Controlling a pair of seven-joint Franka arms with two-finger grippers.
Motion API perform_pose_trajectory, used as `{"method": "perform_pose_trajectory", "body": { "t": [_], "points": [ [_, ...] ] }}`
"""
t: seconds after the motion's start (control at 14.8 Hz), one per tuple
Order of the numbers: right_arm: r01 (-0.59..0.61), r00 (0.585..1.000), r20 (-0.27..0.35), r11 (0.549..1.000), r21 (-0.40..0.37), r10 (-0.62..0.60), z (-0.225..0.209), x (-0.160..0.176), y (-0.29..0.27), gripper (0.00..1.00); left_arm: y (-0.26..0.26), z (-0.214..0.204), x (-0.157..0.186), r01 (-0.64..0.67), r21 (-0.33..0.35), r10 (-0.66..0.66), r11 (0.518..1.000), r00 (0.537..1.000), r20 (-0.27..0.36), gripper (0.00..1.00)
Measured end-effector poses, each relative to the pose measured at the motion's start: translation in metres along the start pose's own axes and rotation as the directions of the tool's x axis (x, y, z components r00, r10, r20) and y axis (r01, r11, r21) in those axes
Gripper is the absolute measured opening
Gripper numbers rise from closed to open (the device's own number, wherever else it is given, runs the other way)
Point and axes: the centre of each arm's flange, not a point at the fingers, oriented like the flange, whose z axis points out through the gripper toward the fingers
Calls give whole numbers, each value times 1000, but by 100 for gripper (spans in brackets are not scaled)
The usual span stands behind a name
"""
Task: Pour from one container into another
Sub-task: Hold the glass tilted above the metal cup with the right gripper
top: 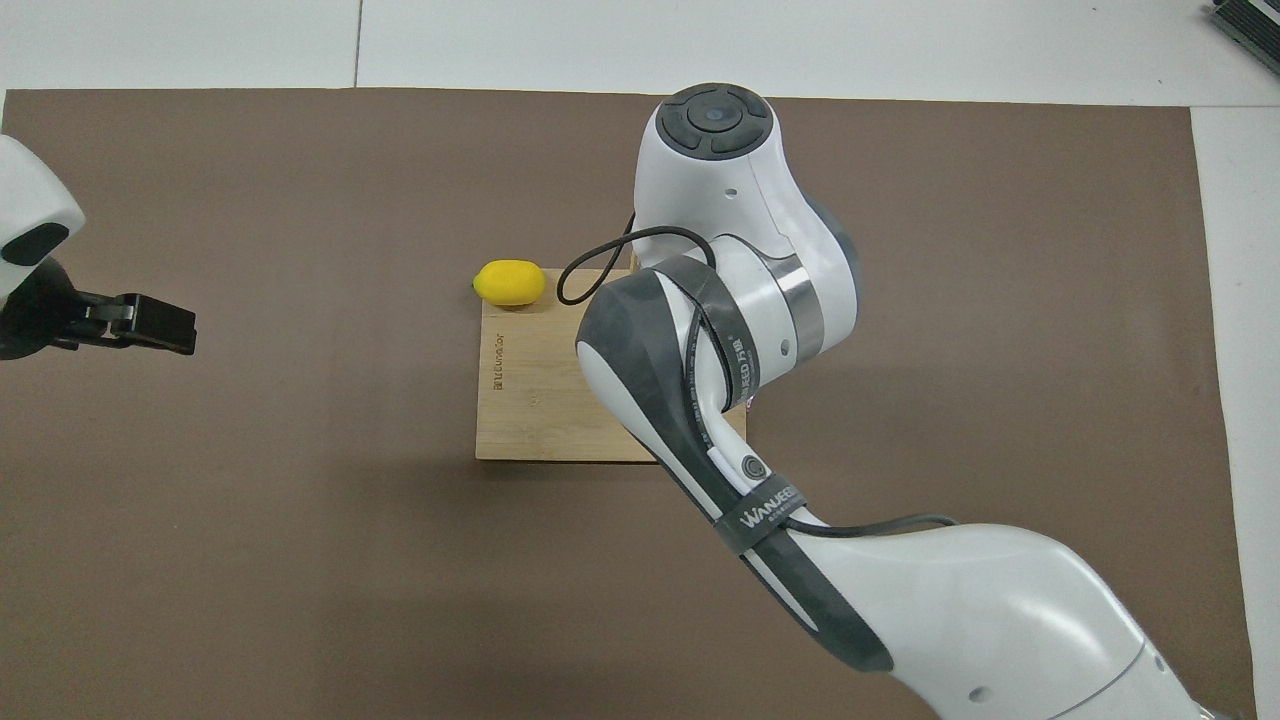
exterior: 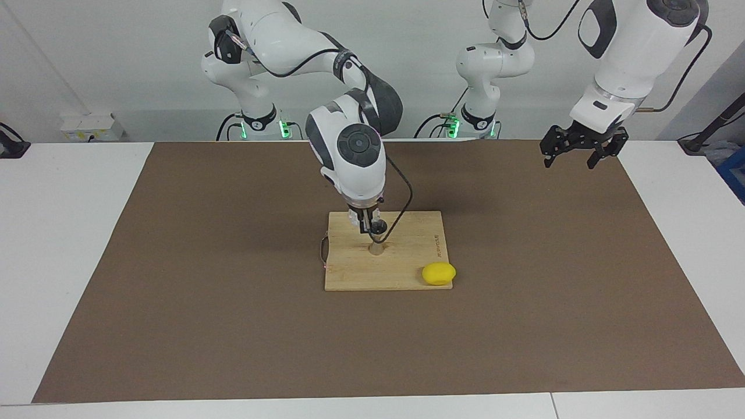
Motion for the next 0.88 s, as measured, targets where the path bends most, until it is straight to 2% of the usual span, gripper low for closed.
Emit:
{"method": "perform_pose_trajectory", "body": {
  "t": [0.88],
  "points": [
    [3,1000,-12,1000,-5,-3,0,0,2,50,1,0,0,4,-3,-4,1000,1000,0,100]
  ]
}}
